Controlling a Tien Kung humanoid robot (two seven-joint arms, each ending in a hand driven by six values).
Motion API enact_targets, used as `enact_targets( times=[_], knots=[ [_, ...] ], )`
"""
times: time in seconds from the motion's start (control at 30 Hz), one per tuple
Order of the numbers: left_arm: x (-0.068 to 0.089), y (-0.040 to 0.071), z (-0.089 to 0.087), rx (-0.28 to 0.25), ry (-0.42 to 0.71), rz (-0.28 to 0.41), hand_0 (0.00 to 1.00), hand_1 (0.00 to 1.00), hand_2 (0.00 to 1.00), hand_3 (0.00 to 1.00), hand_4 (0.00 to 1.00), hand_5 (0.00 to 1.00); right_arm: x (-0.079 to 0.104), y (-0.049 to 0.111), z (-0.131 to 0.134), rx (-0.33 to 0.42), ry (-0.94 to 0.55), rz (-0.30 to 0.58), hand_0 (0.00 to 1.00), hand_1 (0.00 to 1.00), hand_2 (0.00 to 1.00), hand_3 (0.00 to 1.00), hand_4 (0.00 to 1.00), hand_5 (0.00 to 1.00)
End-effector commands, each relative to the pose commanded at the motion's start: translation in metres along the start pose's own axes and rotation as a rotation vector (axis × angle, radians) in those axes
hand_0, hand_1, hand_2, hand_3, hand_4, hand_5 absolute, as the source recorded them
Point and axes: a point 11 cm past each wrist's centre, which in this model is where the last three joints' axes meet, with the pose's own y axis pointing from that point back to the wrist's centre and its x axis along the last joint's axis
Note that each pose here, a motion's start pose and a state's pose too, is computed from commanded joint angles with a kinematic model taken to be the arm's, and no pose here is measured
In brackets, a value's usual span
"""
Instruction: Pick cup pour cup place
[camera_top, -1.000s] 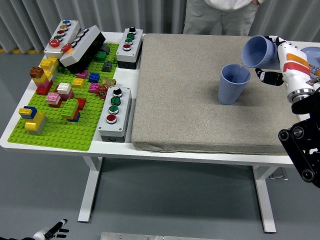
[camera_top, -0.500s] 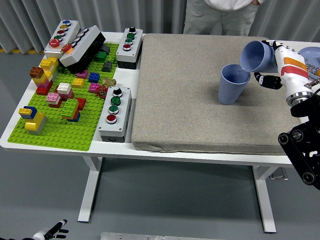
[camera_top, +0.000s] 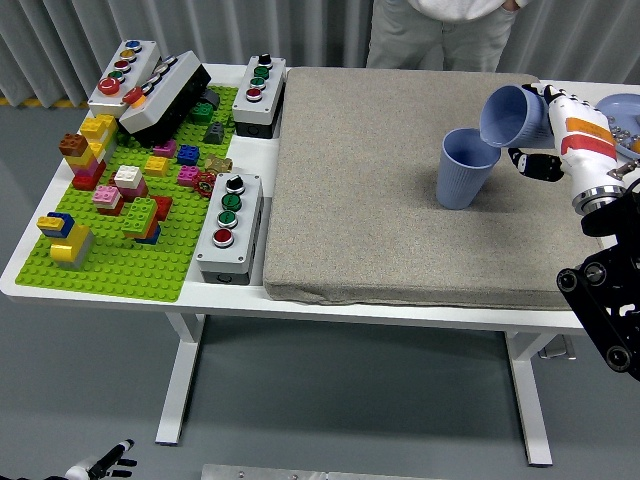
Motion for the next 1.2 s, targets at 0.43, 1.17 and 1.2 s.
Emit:
enact_targets(
  times=[0.43,1.17,1.2],
  knots=[
    [0.0006,-0.0001,0.0026,-0.004,-0.001,0.001,0.86,0.832,0.845,0.757,0.633,0.979,-0.0005,-0.0015,-0.0014,0.002,0.031,-0.005,0.747,0.574,0.499,0.57,0.634,0.022],
    [0.001,-0.0001,0.0038,-0.006,-0.002,0.001,0.861,0.832,0.846,0.757,0.633,0.979,0.0002,-0.0025,-0.0059,0.001,0.066,-0.001,0.765,0.582,0.501,0.564,0.628,0.005],
    [0.001,-0.0001,0.0037,-0.006,-0.001,0.001,0.861,0.832,0.846,0.757,0.633,0.979,0.0,-0.0025,-0.0059,0.001,0.066,-0.002,0.765,0.582,0.501,0.564,0.628,0.005]
  ],
)
